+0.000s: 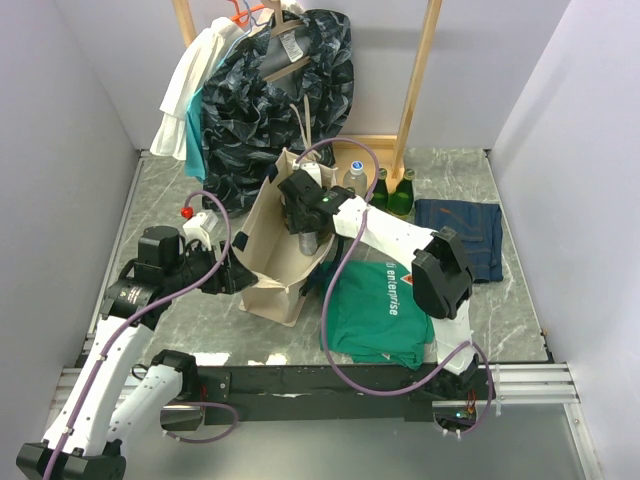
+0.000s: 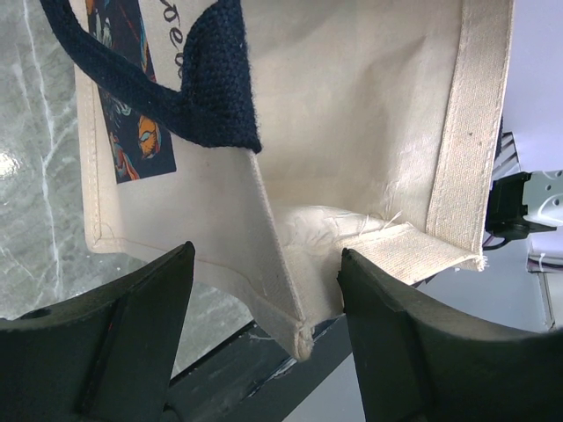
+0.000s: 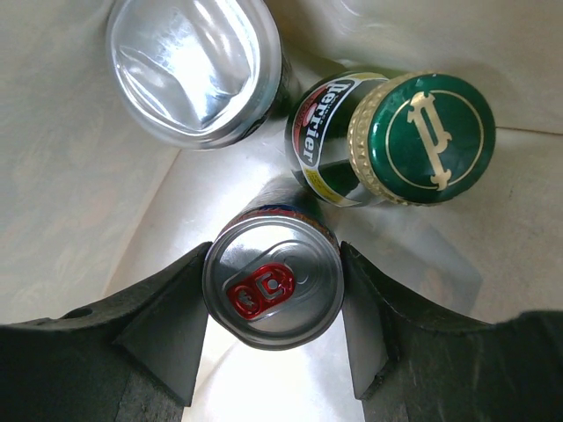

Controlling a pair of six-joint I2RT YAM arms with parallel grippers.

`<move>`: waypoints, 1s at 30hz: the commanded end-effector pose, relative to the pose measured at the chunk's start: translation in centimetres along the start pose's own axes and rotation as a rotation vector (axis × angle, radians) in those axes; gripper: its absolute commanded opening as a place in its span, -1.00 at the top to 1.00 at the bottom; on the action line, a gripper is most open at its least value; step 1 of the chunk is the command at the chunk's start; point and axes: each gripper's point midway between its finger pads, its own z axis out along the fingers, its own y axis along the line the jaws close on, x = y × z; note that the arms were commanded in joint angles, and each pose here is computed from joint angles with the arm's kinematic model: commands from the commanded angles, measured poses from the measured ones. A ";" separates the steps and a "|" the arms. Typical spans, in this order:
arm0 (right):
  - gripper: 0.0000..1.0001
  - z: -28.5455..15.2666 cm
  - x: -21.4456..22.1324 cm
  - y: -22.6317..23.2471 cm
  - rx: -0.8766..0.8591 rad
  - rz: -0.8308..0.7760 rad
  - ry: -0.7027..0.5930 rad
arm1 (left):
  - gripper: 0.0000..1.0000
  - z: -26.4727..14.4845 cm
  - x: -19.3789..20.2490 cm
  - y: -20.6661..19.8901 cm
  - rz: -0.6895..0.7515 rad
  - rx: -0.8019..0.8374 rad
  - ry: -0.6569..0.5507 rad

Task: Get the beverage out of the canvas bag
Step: Take out the drink from the canvas bag.

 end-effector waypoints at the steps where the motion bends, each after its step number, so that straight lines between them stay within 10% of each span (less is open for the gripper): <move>1: 1.00 -4.7 -5.6 0.8 -0.063 0.042 -0.164 | -0.46 -0.3 0.3 0.0 0.014 -0.001 -0.005; 30: 1.00 -9.1 -7.2 1.1 -0.092 0.032 -0.228 | -0.47 -0.5 0.2 -0.1 0.011 -0.006 -0.021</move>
